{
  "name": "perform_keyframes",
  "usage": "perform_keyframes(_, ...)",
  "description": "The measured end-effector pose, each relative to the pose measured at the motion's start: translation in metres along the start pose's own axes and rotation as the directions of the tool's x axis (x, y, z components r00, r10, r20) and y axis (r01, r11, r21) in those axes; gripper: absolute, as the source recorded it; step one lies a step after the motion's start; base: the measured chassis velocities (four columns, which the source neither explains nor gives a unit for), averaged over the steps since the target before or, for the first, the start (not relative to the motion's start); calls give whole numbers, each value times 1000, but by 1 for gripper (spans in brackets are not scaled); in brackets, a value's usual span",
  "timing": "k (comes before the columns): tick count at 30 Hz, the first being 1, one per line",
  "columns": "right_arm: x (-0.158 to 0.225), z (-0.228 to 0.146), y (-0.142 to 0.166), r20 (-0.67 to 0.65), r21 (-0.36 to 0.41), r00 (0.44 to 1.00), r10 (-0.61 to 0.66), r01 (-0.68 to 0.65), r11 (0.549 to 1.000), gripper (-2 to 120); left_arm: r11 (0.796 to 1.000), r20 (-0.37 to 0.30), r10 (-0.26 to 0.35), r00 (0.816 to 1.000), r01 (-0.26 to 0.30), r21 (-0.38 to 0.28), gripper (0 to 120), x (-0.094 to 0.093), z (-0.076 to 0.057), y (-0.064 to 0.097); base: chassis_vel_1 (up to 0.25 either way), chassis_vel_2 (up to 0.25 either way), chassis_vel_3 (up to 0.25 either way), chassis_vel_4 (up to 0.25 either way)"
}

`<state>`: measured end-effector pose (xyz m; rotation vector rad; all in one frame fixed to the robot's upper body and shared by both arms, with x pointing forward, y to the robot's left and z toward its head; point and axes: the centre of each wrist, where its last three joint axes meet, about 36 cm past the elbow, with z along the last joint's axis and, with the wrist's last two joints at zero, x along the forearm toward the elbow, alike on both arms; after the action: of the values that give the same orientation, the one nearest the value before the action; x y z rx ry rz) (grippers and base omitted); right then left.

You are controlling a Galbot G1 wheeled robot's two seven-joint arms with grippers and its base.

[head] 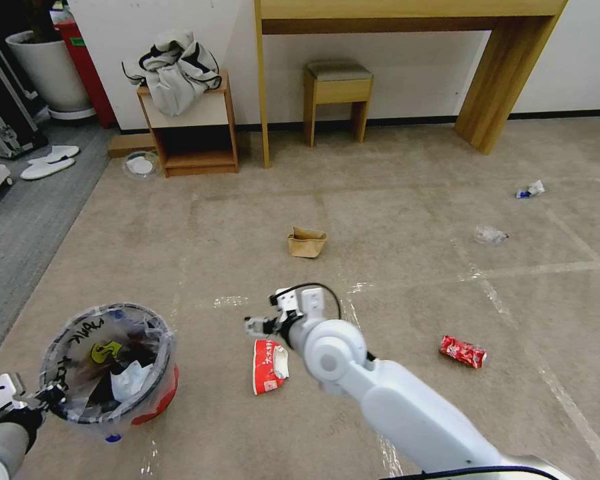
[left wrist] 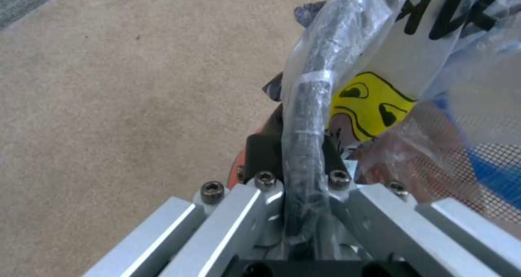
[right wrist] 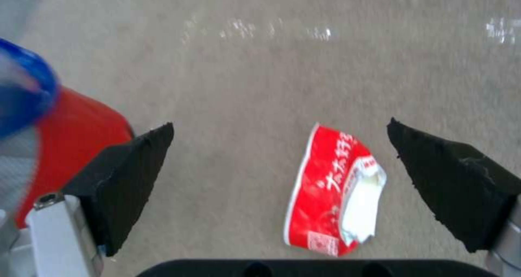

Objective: Pick up the trash bin and place the garbage on the floor into it.

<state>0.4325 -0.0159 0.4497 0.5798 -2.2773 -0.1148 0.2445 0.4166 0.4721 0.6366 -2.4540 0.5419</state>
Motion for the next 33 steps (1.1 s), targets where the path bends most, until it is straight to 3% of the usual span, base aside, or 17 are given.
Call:
perform_keyframes(19, -77, 29, -40, -122, -8, 981, 154, -156, 988, 100, 1000, 4, -2, 1000, 2, -3, 0, 1, 0, 0, 0, 0, 0, 0)
perform_keyframes(33, -120, 58, -33, -176, 24, 971, 165, -163, 986, 100, 1000, 8, -7, 1000, 7, -6, 0, 4, -1, 2, 0, 0, 0, 0)
